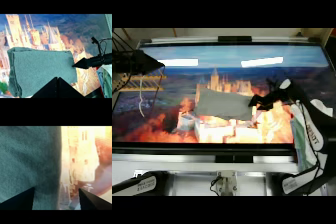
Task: Fold the shirts.
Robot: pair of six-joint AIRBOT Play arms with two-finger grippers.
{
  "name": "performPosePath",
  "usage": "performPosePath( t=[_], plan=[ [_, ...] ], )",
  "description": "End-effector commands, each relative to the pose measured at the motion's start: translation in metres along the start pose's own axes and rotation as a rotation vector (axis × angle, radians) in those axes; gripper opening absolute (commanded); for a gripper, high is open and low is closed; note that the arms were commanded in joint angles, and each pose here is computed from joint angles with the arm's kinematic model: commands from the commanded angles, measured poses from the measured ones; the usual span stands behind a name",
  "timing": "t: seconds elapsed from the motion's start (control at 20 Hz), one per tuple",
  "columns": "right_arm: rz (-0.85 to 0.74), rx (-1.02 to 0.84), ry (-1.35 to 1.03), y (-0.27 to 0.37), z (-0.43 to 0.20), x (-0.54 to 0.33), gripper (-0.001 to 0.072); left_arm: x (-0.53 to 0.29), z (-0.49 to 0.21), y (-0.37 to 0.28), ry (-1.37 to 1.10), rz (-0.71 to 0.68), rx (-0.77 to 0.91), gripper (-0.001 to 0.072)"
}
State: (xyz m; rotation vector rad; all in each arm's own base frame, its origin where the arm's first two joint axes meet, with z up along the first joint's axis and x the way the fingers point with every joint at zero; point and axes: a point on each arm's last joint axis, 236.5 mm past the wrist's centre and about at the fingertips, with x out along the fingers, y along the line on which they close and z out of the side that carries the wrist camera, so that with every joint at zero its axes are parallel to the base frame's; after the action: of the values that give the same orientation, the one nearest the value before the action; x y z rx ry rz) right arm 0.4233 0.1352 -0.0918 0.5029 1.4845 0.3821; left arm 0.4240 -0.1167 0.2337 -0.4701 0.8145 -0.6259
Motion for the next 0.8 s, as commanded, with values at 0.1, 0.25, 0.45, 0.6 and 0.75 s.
performPosePath(
  t=[0.1, 0.25, 0.45, 0.6, 0.75],
  plan=[
    [0.101, -0.009, 0.039, 0.028, -0.008, 0.033, 0.0521, 0.0, -0.001, 0.0, 0.003, -0.001, -0.011, 0.0037],
    [0.228, -0.051, 0.004, 0.056, 0.001, 0.018, 0.0078, 0.0, -0.001, 0.0, 0.003, -0.001, -0.011, 0.0037],
    [0.313, -0.16, -0.135, 0.088, 0.037, -0.076, 0.0078, 0.001, -0.001, 0.0, 0.005, -0.001, -0.012, 0.0037],
    [0.246, -0.119, -0.285, 0.078, 0.055, -0.179, 0.0078, 0.001, -0.001, 0.001, 0.005, -0.001, -0.013, 0.0037],
    [0.127, -0.018, -0.405, 0.041, 0.042, -0.275, 0.0078, 0.001, -0.001, 0.001, 0.005, -0.001, -0.008, 0.0037]
  ],
)
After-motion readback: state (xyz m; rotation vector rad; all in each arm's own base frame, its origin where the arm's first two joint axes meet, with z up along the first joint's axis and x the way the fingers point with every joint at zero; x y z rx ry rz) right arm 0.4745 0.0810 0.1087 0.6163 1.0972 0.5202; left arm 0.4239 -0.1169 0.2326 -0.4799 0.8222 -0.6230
